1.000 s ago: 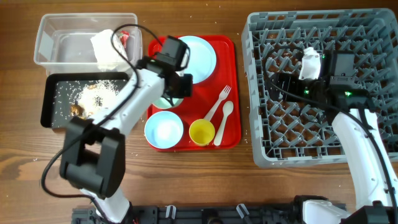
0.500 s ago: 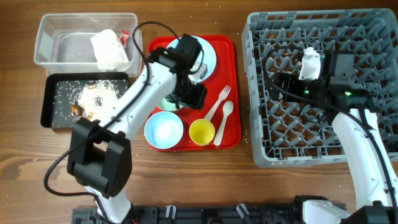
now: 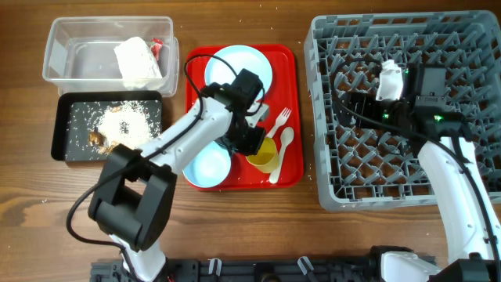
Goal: Sort waste into correct bins and load items into the dishwasher rack
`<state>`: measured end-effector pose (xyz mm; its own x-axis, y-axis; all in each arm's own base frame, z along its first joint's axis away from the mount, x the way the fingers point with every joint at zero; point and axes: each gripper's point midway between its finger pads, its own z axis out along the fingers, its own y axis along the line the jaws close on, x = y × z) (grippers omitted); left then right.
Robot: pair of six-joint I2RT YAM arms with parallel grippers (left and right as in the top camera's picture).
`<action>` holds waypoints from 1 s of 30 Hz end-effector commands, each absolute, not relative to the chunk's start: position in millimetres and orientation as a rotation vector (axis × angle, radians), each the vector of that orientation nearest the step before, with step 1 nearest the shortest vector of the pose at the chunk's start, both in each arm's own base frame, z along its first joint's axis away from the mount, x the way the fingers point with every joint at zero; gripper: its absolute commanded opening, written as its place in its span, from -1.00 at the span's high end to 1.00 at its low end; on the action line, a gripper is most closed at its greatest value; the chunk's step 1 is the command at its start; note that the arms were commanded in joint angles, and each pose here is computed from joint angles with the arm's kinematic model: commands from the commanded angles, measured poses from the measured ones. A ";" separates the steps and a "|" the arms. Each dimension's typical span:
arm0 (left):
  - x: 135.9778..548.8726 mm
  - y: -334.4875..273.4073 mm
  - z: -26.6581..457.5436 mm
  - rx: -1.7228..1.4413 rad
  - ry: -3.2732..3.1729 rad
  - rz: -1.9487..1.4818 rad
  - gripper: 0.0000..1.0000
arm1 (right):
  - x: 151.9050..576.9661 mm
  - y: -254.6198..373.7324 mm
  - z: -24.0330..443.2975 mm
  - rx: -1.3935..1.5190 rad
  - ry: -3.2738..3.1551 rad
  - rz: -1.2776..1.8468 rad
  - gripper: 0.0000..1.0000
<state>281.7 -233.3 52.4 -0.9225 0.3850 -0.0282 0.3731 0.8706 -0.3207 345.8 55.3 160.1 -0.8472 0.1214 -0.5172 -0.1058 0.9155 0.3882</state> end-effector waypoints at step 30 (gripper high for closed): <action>331.2 -254.3 251.9 -0.527 -2.246 2.192 -0.02 | 326.6 216.9 285.3 -0.661 1.877 1.468 0.07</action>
<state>331.6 -255.0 241.0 -0.9530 0.2143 -0.2142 0.2165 -0.0129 -0.9762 317.2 236.4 275.4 -0.6360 -0.0416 -0.7706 -0.7566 0.2301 0.6120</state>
